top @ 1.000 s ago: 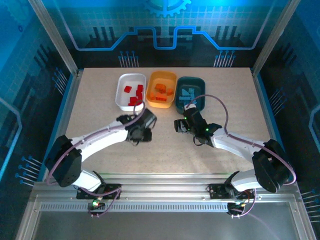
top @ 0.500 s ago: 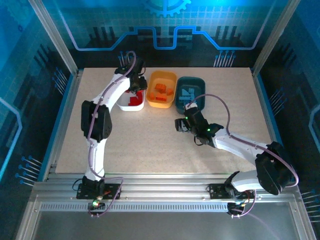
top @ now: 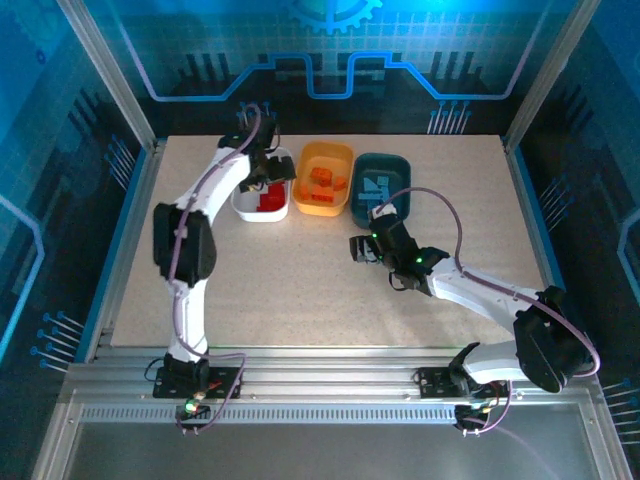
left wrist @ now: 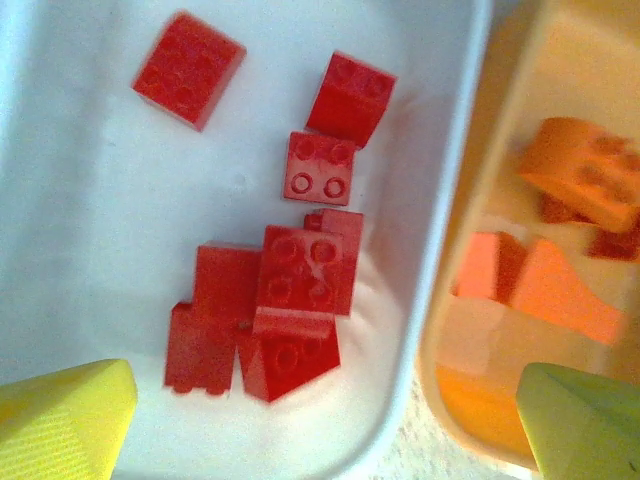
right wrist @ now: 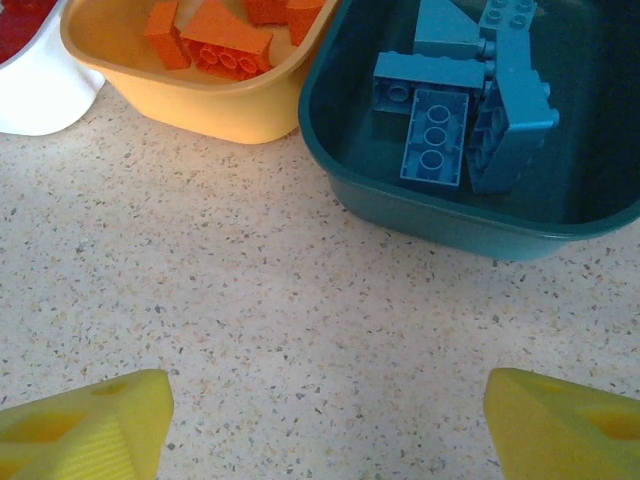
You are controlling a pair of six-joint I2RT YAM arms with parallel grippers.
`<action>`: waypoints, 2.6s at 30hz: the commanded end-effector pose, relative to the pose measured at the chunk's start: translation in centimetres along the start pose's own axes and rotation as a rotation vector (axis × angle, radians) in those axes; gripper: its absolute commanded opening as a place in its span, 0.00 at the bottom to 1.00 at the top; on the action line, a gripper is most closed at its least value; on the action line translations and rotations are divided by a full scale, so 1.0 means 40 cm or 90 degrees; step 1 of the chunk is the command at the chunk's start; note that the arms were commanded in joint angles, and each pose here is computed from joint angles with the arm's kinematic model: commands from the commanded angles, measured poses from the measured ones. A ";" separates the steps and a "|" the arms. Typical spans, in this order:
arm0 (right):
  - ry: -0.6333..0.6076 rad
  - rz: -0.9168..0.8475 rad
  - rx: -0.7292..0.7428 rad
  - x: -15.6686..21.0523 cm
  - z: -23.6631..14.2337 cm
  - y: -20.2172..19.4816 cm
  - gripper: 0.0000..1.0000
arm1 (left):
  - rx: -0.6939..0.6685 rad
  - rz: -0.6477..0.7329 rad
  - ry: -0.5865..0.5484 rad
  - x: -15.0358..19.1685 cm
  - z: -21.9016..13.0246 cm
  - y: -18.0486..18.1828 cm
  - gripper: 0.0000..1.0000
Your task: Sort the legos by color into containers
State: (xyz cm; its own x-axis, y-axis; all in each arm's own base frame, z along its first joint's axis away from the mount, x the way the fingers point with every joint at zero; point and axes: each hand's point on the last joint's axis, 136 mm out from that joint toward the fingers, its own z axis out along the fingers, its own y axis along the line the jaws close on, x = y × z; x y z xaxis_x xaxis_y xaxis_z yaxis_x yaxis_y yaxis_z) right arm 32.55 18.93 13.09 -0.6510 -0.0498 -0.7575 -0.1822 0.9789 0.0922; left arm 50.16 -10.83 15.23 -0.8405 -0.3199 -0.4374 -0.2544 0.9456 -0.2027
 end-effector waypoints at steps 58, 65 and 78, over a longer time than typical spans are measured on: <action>-0.217 -0.025 0.052 -0.028 0.091 -0.448 1.00 | 0.022 0.113 -0.493 0.187 -0.028 0.385 0.99; -0.189 -0.053 0.074 -0.029 0.115 -0.434 1.00 | 0.079 0.175 -0.464 0.198 -0.015 0.331 0.99; -0.190 -0.061 0.080 -0.028 0.116 -0.428 1.00 | 0.080 0.176 -0.464 0.198 -0.015 0.329 0.99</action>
State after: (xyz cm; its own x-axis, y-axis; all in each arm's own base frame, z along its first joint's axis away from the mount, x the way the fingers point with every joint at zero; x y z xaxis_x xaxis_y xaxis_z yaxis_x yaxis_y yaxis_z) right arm 39.85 2.82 9.32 -0.3893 -0.0842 -0.9172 -0.1231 0.9916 -0.0387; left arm 39.43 -0.31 8.83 -0.3455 -0.0859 -0.9345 -0.0213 0.9963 -0.0837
